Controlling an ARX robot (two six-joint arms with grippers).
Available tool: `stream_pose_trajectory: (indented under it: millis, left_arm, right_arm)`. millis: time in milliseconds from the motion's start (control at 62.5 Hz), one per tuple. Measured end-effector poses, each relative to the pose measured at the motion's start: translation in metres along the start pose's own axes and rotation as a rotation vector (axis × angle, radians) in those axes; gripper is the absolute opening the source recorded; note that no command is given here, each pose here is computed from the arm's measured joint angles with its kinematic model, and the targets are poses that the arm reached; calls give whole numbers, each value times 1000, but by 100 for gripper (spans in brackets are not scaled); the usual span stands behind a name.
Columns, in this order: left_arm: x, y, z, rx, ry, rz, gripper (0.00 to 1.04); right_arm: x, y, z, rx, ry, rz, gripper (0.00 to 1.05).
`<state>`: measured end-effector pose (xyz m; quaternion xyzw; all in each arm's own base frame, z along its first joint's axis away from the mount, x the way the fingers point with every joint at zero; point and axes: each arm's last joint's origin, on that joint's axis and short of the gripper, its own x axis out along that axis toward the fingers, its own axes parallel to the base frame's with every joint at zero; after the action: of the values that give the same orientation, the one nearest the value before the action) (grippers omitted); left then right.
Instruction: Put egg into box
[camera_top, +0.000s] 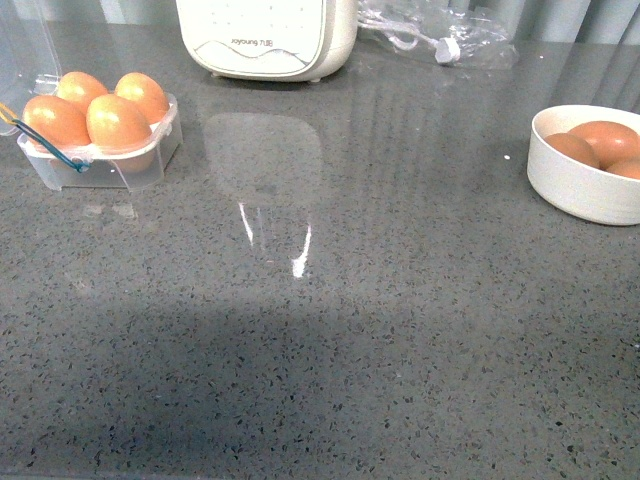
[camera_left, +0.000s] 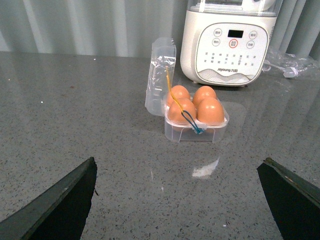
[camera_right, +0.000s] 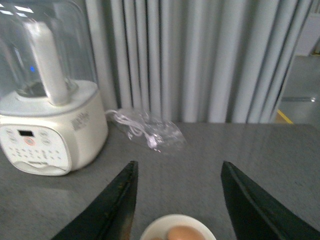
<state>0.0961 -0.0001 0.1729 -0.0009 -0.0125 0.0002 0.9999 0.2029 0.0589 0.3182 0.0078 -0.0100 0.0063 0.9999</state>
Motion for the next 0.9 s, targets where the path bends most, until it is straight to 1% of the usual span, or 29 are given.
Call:
stream_pose_trajectory:
  millis: [16,48,160,192,208,224,256,336,480,624,688,816,896]
  left_arm:
    - [0,0,0,0,0,0,98]
    - [0,0,0,0,0,-1,98]
    - [0,0,0,0,0,-1,98]
    - [0,0,0,0,0,-1,98]
    - [0,0,0,0,0,0,98]
    - [0,0,0,0,0,-1,98]
    - [0,0,0,0,0,-1,98]
    - [0,0,0,0,0,-1,98]
    - [0,0,0,0,0,-1,98]
    - [0,0,0,0,0,-2,98]
    - [0,0,0,0,0,-1,98]
    - [0,0,0,0,0,-1,98]
    - [0,0,0,0,0,-2,98]
  right_arm:
    - [-1,-2,-3,-2,2,-5,46]
    - [-6,-8,-17,-7,14,-10,38]
    - [-18,-19,-40,-10,18,-5,21]
    - [-22,-21,-46,-11,17,0,16]
    - [-24,-23,-50,-11,17,4,11]
    - [-25,-23,-52,-11,18,5,10]
    - [-30,-27,-60,-14,21,1,3]
    - [-40,-36,-79,-16,28,-9,3]
    - [-53,-43,-98,-16,29,-5,3]
    - [-62,-48,-110,-16,29,-9,3]
    - [-65,-53,-114,-15,28,17,3]
    - [-71,-60,-121,-15,25,-15,3]
    - [-74,-60,-125,-15,26,-13,3]
